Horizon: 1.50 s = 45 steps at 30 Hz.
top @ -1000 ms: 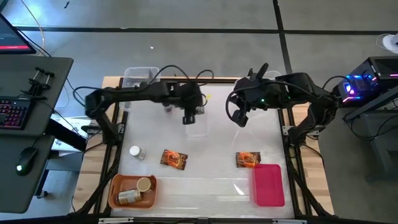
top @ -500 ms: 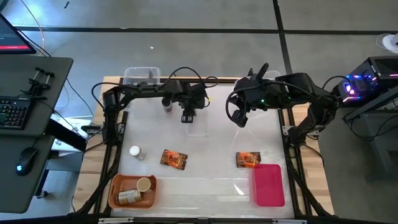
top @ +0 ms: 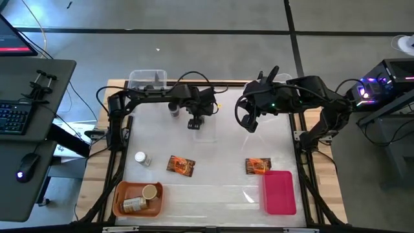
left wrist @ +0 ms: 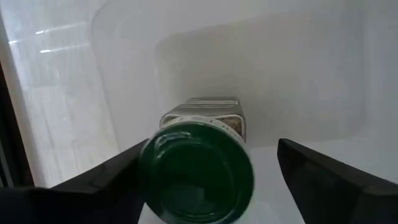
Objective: Sort spices by type
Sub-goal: Put the bottom green seasoning bottle into the small transparent bin, then put the white seasoning bottle into the right large transparent bin
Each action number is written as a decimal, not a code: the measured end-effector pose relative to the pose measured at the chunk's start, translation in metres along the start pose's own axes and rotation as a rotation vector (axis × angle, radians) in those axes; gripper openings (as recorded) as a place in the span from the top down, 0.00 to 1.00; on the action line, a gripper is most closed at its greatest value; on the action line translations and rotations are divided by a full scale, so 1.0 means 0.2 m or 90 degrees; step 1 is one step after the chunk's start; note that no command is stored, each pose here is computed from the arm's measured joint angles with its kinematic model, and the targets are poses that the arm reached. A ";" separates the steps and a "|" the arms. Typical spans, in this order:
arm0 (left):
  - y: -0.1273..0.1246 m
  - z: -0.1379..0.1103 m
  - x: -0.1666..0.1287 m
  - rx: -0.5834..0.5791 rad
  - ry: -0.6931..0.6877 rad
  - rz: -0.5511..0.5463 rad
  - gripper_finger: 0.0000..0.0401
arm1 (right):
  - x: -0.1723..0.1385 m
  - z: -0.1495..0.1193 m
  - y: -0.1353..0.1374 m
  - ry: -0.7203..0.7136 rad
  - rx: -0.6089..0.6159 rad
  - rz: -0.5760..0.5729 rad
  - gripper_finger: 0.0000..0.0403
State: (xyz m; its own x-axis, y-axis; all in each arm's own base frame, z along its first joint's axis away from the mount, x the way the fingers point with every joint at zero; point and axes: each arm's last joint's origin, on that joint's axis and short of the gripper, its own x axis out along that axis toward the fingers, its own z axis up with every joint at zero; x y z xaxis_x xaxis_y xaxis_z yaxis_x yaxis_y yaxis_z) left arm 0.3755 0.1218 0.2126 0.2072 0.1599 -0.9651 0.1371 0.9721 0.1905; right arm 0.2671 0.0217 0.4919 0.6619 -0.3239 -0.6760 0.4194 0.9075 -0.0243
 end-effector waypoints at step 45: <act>-0.93 -0.90 -0.88 -0.440 -0.176 -0.097 0.26 | 0.04 0.00 0.02 0.022 -0.035 -0.007 1.00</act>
State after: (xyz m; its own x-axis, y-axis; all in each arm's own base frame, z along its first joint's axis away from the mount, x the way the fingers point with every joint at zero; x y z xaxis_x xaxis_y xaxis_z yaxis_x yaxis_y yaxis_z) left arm 0.1391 -0.0573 0.3153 0.4817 0.0548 -0.8746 -0.4361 0.8807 -0.1850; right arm 0.2741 0.0220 0.4855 0.6352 -0.3247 -0.7008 0.3904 0.9179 -0.0714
